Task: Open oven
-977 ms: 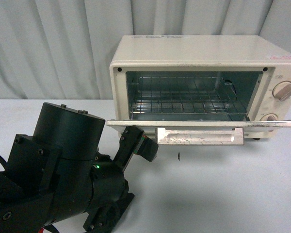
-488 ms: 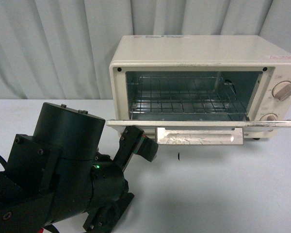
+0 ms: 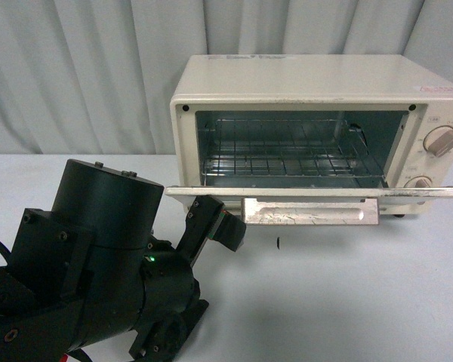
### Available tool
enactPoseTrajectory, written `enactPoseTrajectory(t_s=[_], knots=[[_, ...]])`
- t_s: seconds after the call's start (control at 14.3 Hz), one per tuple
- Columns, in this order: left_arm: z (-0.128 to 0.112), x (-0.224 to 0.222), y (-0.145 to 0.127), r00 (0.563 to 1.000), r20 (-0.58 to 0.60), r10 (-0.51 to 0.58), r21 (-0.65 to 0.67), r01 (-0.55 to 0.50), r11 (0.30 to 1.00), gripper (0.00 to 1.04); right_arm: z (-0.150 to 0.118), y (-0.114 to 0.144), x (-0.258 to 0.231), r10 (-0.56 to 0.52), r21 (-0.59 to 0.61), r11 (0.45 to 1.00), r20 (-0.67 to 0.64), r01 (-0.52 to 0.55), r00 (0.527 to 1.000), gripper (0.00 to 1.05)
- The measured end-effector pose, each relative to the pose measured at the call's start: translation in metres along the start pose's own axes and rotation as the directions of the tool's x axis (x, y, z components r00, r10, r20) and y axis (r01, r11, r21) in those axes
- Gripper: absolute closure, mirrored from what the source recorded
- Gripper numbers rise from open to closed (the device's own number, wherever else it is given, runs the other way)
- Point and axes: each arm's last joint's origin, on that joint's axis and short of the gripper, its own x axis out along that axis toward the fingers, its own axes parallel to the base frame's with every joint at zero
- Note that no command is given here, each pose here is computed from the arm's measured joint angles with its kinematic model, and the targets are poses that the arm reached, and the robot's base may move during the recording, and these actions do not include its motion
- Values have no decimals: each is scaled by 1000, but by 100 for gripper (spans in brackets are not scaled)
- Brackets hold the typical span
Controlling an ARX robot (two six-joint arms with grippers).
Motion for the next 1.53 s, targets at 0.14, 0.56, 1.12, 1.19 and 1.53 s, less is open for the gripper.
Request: enactPoseTrajectory(t_s=[0.14,0.56,1.12,1.19,1.53], knots=[[0,0,0,1000,0,0,0,0,1000,7,-2,0,-3,0,0,1000,-21,0,1000,103],[0,0,0,1000,4,1,0,-1,1000,7,-3,0,-11,-1,0,1000,-15,1,1000,103],[0,0,0,1000,1,0,0,0,1000,7,-3,0,-11,0,0,1000,-8,0,1000,59],[0,0,0,1000,1,0,0,0,1000,7,-3,0,-11,0,0,1000,-8,0,1000,48],[-8,-14,9,983,184,9,82,-24,996,7,-3,0,-11,0,0,1000,-8,0,1000,6]])
